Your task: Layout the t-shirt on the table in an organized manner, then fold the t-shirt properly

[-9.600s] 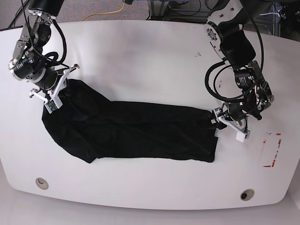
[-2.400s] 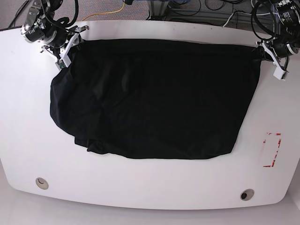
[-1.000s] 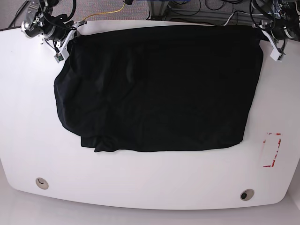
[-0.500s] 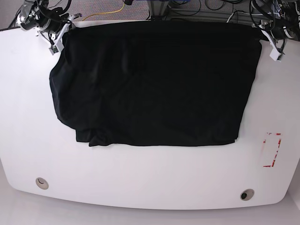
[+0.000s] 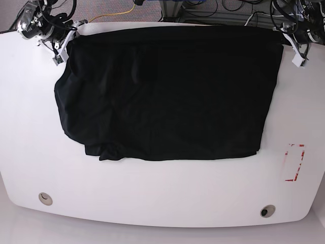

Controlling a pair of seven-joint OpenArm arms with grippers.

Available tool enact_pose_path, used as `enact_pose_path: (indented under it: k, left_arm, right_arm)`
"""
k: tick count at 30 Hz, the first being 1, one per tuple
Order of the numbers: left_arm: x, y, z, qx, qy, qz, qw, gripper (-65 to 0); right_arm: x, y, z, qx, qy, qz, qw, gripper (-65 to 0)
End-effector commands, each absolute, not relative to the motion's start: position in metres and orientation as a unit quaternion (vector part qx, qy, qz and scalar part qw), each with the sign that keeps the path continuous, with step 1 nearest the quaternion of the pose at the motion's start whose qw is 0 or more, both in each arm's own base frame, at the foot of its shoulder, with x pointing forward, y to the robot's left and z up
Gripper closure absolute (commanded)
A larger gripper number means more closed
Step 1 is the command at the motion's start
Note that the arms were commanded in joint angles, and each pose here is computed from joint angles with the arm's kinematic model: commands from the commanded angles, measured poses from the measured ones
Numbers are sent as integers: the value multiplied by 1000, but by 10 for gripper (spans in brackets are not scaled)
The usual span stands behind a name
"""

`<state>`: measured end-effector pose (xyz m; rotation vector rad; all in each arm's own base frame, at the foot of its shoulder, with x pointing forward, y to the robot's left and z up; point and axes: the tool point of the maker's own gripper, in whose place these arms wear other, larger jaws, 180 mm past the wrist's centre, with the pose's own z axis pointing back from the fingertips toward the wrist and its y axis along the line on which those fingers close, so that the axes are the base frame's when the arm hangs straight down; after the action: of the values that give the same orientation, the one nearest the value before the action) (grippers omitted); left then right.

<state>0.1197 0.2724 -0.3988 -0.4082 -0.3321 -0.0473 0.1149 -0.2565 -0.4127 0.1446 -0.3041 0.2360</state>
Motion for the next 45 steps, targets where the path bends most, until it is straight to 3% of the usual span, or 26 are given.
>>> enact_pose_path:
  k: [1, 4, 6, 9, 31, 45]
  left_arm:
    - [123, 280, -392, -189, -170, -34, 967, -4]
    - [123, 280, -392, -189, -169, -34, 967, -4]
    - [123, 281, -392, -188, -169, -34, 967, -4]
    - [122, 281, -392, -188, -168, -34, 967, -4]
    - [124, 279, -391, -192, -174, -34, 965, 0]
    - [169, 278, -345, -246, -283, -21, 927, 0]
  right_arm:
    - [120, -273, -408, 34, -147, 127, 980, -17]
    - [120, -276, -408, 27, -144, 128, 981, -51]
    - [121, -278, -407, 25, -145, 128, 981, -120]
    - [121, -278, -407, 25, -145, 128, 981, -165]
    - [127, -276, -406, 26, -154, 128, 979, -160]
    - [136, -275, -403, 26, -164, 128, 978, -160]
